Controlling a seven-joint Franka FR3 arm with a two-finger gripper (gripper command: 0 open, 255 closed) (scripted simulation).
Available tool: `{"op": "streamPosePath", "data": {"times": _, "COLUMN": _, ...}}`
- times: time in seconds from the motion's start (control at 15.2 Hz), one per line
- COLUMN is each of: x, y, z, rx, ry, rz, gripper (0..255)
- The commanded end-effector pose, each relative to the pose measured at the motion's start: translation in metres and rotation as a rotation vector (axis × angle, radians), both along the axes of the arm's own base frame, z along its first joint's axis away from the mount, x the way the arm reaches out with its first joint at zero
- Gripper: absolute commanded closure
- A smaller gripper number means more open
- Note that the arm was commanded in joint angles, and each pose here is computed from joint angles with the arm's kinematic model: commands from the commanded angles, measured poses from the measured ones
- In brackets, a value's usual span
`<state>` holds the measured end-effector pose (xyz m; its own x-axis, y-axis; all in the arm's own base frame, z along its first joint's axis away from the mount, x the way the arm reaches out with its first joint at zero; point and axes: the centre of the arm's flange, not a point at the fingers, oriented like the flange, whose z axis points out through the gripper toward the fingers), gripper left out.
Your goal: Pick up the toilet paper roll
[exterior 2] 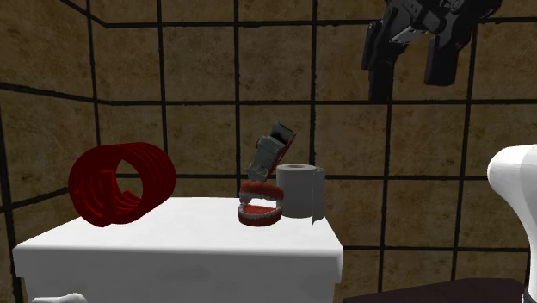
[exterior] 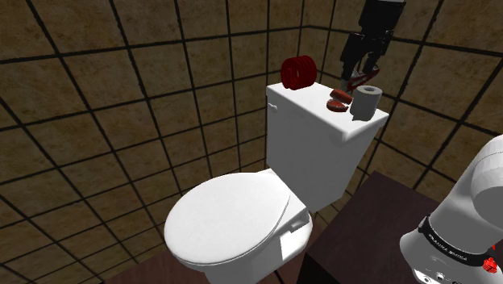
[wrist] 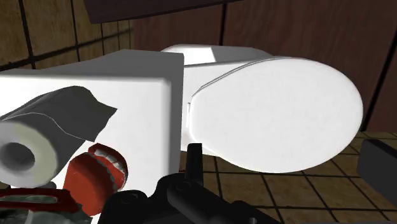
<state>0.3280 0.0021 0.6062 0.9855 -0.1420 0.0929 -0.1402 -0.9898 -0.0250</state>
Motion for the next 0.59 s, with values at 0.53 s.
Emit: {"op": "streamPosePath", "data": {"times": 0.53, "x": 0.02, "y": -0.092, "z": -0.044, "rx": 0.002, "ry": 0.031, "rz": -0.183, "gripper": 0}}
